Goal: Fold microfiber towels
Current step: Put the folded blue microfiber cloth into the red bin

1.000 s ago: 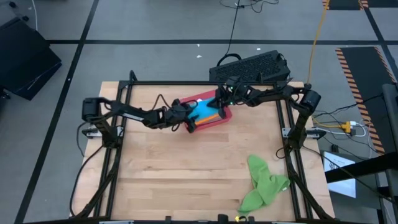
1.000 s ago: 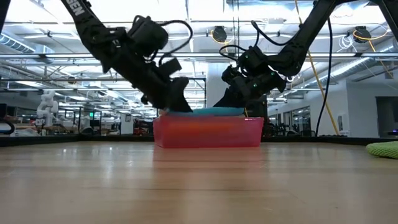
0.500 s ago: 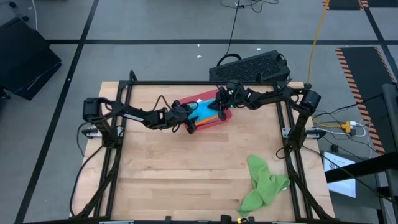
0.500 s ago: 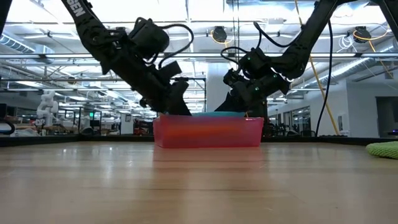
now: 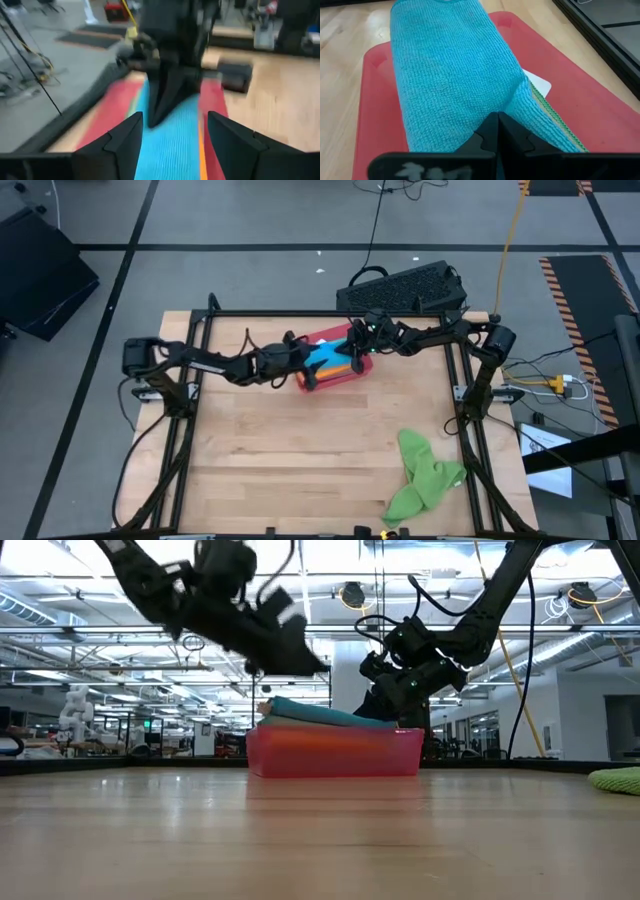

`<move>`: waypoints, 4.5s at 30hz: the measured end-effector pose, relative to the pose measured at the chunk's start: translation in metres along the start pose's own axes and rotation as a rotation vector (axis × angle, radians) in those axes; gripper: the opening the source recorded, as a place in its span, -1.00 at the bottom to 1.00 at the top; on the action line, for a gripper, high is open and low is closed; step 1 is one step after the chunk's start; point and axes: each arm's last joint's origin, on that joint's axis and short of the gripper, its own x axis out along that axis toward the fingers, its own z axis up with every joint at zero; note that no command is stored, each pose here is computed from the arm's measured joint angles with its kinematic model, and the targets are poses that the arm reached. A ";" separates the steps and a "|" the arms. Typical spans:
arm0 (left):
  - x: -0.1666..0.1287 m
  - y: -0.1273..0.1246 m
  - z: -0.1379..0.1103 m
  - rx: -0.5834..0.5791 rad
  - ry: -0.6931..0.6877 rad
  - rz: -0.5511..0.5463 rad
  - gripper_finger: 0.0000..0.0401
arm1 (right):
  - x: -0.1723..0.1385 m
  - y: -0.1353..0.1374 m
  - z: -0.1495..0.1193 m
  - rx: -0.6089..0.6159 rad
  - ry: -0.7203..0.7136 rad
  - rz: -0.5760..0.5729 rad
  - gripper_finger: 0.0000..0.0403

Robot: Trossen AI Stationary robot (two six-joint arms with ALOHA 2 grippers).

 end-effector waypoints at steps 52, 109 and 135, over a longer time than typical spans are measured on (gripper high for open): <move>0.039 0.020 -0.061 -0.117 0.176 -0.047 -0.87 | -0.004 0.006 0.008 -0.038 -0.017 0.009 -1.00; 0.009 0.020 -0.014 -0.091 0.092 -0.066 -0.41 | 0.033 0.002 -0.008 -0.043 -0.106 0.189 -1.00; 0.024 0.013 -0.041 -0.052 0.165 -0.036 -0.92 | 0.034 0.002 -0.011 -0.041 -0.090 0.189 -1.00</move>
